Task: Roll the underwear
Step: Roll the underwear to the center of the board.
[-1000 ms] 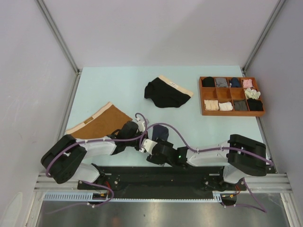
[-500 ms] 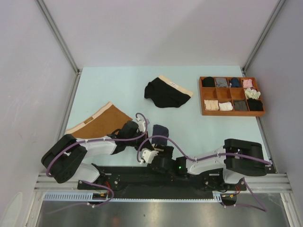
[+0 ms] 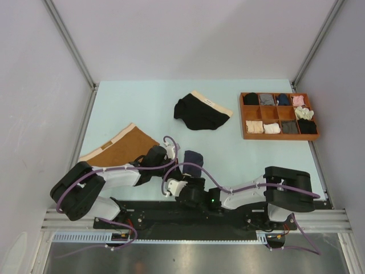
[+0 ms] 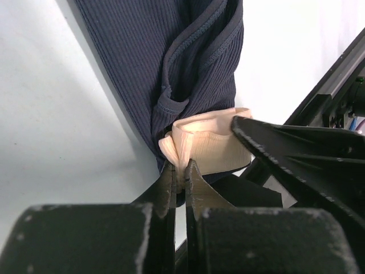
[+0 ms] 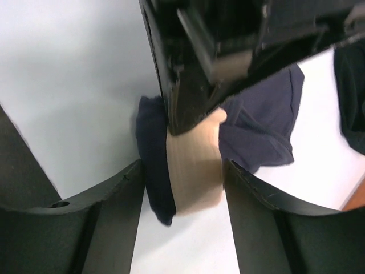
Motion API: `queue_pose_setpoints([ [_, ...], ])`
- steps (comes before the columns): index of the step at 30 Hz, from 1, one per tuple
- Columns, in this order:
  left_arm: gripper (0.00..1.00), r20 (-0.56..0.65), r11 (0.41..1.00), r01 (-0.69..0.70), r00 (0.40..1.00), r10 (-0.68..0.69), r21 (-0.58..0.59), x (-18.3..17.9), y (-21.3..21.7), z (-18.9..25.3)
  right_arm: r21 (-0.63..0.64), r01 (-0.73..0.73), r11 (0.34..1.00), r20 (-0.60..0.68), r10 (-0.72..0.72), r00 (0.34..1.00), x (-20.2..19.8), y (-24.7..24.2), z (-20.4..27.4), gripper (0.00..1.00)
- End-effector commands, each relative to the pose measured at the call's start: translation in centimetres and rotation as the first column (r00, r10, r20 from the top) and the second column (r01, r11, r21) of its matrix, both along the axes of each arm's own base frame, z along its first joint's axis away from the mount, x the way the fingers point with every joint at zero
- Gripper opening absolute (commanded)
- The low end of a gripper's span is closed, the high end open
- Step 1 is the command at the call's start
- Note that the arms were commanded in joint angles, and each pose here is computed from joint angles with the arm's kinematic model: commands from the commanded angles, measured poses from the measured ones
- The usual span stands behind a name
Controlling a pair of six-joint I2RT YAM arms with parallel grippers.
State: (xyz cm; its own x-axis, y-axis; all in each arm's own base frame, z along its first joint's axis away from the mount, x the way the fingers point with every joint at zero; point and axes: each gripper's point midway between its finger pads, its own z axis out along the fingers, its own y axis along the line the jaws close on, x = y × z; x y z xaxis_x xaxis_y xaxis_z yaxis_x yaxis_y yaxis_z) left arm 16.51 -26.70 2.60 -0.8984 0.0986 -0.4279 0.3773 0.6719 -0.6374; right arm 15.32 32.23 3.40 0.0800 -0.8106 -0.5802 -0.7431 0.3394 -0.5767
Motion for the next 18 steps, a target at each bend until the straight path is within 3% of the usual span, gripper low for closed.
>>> queue_pose_setpoints([
  [1, 0.00, -0.084, 0.996, 0.056, 0.995, -0.049, 0.073, -2.3, 1.5, -1.8, -0.104, -0.051, 0.993, -0.116, 0.039, 0.993, -0.8, -0.5, -3.1, 0.60],
  [6, 0.00, -0.079, 0.997, 0.063, 0.995, -0.059, 0.054, -2.4, 1.3, -1.6, -0.155, -0.078, 0.985, -0.210, 0.044, 0.977, -1.1, -0.8, -4.4, 0.36],
  [11, 0.03, -0.075, 0.998, 0.061, 0.995, -0.058, 0.033, -2.3, 1.0, -1.1, -0.189, -0.098, 0.977, -0.250, 0.048, 0.967, -1.4, -0.9, -4.9, 0.00],
  [13, 0.12, -0.066, 0.999, 0.048, 0.997, -0.046, 0.023, -2.0, 1.0, -0.8, -0.191, -0.111, 0.975, -0.274, 0.055, 0.960, -1.8, -0.9, -5.0, 0.00],
  [16, 0.36, -0.042, 1.000, 0.003, 0.999, -0.002, 0.015, -0.9, 1.2, 0.0, -0.188, -0.125, 0.974, -0.312, 0.061, 0.948, -2.4, -0.7, -4.8, 0.00],
  [18, 0.58, -0.014, 1.000, -0.027, 1.000, 0.027, 0.000, 0.0, 1.3, 1.1, -0.154, -0.139, 0.978, -0.338, 0.080, 0.938, -2.9, 0.1, -3.9, 0.00],
])
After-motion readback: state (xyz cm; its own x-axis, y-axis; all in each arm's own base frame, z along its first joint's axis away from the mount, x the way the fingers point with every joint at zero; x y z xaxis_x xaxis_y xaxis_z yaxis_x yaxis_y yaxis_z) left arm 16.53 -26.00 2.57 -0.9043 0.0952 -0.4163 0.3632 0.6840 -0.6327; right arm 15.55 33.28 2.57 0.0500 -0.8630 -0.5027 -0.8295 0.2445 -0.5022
